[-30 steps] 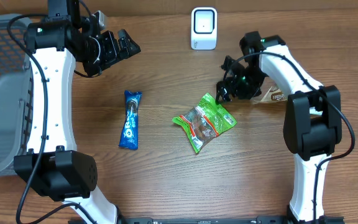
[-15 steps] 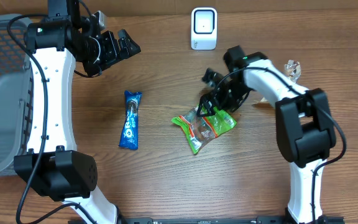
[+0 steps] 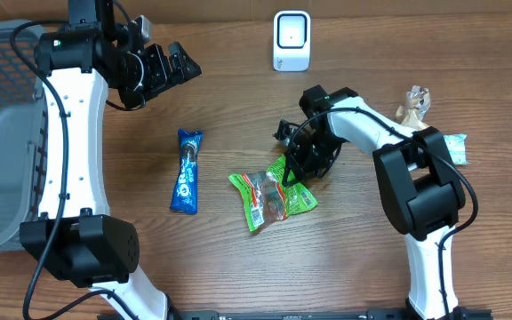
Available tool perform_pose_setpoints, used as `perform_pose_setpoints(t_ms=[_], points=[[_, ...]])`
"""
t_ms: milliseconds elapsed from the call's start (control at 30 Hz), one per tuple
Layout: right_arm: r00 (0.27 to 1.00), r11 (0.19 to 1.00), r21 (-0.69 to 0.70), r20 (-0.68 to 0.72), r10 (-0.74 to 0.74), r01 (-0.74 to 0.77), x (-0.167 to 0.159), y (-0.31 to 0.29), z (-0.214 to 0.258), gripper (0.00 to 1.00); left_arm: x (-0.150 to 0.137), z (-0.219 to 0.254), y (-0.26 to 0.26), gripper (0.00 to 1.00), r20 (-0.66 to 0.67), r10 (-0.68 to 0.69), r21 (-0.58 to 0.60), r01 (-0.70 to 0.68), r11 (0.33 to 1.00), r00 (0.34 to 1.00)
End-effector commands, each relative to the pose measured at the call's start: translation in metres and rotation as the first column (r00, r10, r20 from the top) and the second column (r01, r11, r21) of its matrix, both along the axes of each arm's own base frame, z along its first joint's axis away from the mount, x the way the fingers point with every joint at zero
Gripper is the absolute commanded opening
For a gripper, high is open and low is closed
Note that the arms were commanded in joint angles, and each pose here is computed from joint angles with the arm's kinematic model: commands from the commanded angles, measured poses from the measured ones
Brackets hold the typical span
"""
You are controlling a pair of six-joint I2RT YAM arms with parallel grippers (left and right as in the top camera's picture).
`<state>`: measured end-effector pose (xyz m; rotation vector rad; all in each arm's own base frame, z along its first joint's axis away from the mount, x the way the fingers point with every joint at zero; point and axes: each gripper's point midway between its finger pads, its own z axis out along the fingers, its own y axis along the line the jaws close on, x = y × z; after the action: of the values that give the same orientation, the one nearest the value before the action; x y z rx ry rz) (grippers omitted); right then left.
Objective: Scan the item barcode
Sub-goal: 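Lift the green Haribo bag and carry it up to the scanner, then hold the Haribo bag barcode in front of the scanner window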
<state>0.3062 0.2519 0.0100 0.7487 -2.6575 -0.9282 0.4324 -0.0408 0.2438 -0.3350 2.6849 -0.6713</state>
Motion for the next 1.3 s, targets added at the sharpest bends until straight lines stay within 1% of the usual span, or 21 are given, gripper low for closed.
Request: perform_pose_setpoints(t_ms=[0,33,133,167,233,300,400,433,500,533,600,667,733,800,900,967,1033,1100,1167,1200,1267], points=[[0.99,0.994,0.017,0.088,-0.108,0.107,0.039,-0.004,0.036,0.04,0.003,0.008,-0.004,1.0,0.018,0.002,-0.01,-0.002,1.0,1.0],[0.965,0.98,-0.036,0.185,-0.184,0.194,0.063,-0.017,0.056,0.04,0.003,0.008,-0.004,1.0,0.019,0.002,-0.01,-0.001,1.0,1.0],[0.904,0.949,-0.091,0.343,-0.255,0.303,0.089,-0.032,0.085,0.04,0.003,0.008,-0.004,1.0,0.019,0.002,-0.01,-0.001,1.0,1.0],[0.845,0.925,-0.099,0.45,-0.287,0.367,0.102,-0.039,0.11,0.04,0.003,0.008,-0.004,1.0,0.018,0.002,-0.01,-0.002,1.0,1.0],[0.795,0.907,-0.106,0.53,-0.294,0.407,0.109,-0.044,0.128,0.04,0.003,0.008,-0.004,1.0,0.019,0.002,-0.01,-0.001,1.0,1.0],[0.759,0.897,-0.094,0.575,-0.305,0.432,0.112,-0.045,0.143,0.04,0.003,0.008,-0.004,1.0,0.019,0.002,-0.01,-0.001,1.0,1.0],[0.774,0.921,0.012,0.538,-0.335,0.39,0.104,-0.031,0.165,0.04,0.003,0.008,-0.004,1.0,0.018,0.002,-0.01,-0.002,1.0,1.0],[0.787,0.927,0.068,0.508,-0.351,0.369,0.101,-0.027,0.173,0.04,0.003,0.008,-0.004,1.0,0.018,0.002,-0.01,-0.002,1.0,1.0],[0.815,0.939,0.156,0.468,-0.342,0.305,0.095,-0.02,0.185,0.04,0.003,0.008,-0.004,1.0,0.018,0.002,-0.01,-0.002,1.0,1.0],[0.841,0.941,0.248,0.436,-0.321,0.23,0.088,-0.014,0.197,0.04,0.003,0.008,-0.004,1.0,0.019,0.002,-0.01,-0.001,1.0,1.0],[0.867,0.914,0.365,0.383,-0.32,0.176,0.083,-0.013,0.214,0.04,0.003,0.008,-0.004,1.0,0.019,0.002,-0.01,-0.001,1.0,1.0],[0.882,0.867,0.468,0.321,-0.346,0.17,0.083,-0.02,0.231,0.04,0.003,0.008,-0.004,1.0,0.018,0.002,-0.01,-0.002,1.0,1.0],[0.891,0.804,0.571,0.26,-0.371,0.168,0.085,-0.033,0.25,0.04,0.003,0.008,-0.004,1.0,0.018,0.002,-0.01,-0.002,1.0,1.0],[0.891,0.761,0.625,0.227,-0.393,0.176,0.088,-0.046,0.261,0.04,0.003,0.008,-0.004,1.0,0.018,0.002,-0.01,-0.002,1.0,1.0],[0.881,0.734,0.651,0.214,-0.421,0.193,0.093,-0.061,0.267,0.04,0.003,0.008,-0.004,1.0,0.018,0.002,-0.01,-0.002,1.0,1.0],[0.883,0.713,0.679,0.21,-0.419,0.177,0.093,-0.063,0.274,0.04,0.003,0.008,-0.004,1.0,0.019,0.002,-0.01,-0.001,1.0,1.0],[0.876,0.711,0.685,0.234,-0.423,0.16,0.097,-0.062,0.276,0.04,0.003,0.008,-0.004,1.0,0.018,0.002,-0.01,-0.002,1.0,1.0],[0.85,0.737,0.646,0.26,-0.458,0.199,0.11,-0.063,0.27,0.04,0.003,0.008,-0.004,1.0,0.019,0.002,-0.01,-0.001,1.0,1.0],[0.774,0.792,0.523,0.339,-0.534,0.317,0.135,-0.071,0.251,0.04,0.003,0.008,-0.004,0.99,0.018,0.002,-0.01,-0.002,1.0,1.0],[0.702,0.817,0.418,0.436,-0.563,0.396,0.152,-0.078,0.238,0.04,0.003,0.008,-0.004,1.0,0.018,0.002,-0.01,-0.002,1.0,1.0],[0.617,0.82,0.319,0.544,-0.569,0.475,0.169,-0.086,0.229,0.04,0.003,0.008,-0.004,1.0,0.019,0.002,-0.01,-0.001,1.0,1.0]])
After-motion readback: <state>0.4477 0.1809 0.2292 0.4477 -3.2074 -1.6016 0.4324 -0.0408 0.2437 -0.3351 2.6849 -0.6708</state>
